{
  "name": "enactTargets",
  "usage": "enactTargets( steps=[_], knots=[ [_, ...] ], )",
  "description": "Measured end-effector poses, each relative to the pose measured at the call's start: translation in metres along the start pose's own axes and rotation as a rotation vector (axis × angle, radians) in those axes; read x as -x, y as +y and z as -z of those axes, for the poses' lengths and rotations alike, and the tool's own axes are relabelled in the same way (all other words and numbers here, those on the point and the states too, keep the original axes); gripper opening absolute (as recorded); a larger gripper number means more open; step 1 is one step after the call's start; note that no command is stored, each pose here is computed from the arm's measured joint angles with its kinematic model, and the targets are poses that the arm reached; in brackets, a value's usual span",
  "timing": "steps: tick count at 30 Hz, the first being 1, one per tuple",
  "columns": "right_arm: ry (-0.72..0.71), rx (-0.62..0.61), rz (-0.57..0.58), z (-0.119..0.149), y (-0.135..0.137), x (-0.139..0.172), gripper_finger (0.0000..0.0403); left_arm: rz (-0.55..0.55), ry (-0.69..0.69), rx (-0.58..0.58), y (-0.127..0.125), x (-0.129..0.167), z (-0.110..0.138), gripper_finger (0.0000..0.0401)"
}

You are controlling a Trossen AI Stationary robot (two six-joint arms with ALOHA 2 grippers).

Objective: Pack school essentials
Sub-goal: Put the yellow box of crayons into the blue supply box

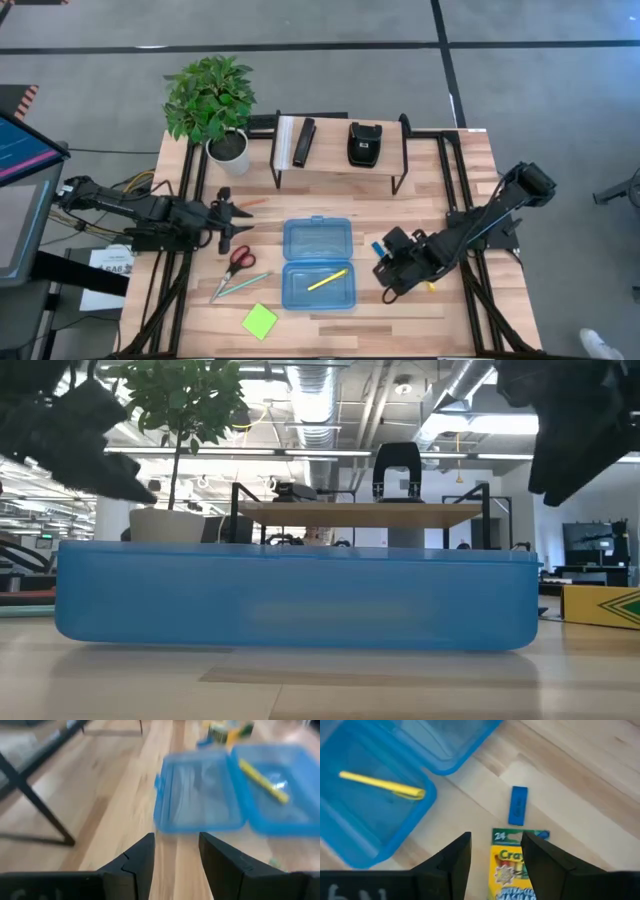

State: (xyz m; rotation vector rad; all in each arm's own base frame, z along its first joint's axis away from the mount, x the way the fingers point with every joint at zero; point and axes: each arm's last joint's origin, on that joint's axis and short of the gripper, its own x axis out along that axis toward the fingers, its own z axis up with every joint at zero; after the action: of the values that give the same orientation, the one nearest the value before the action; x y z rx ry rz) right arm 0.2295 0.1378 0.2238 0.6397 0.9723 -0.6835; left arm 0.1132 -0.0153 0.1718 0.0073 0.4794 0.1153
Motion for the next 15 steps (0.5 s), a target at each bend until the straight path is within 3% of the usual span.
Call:
enactTargets(
  steps=[5, 10, 15],
  knots=[
    [0.019, 0.004, 0.05, 0.003, -0.007, 0.004, 0.0202, -0.014, 0.112, -0.022, 0.002, 0.001, 0.011, 0.0144],
    [0.039, 0.007, 0.068, 0.004, -0.014, 0.013, 0.0205, -0.015, 0.131, -0.006, 0.002, 0.001, 0.013, 0.0144],
    [0.075, 0.084, 0.06, 0.009, -0.016, 0.018, 0.0253, -0.015, 0.131, -0.006, 0.002, 0.001, 0.013, 0.0144]
  ],
)
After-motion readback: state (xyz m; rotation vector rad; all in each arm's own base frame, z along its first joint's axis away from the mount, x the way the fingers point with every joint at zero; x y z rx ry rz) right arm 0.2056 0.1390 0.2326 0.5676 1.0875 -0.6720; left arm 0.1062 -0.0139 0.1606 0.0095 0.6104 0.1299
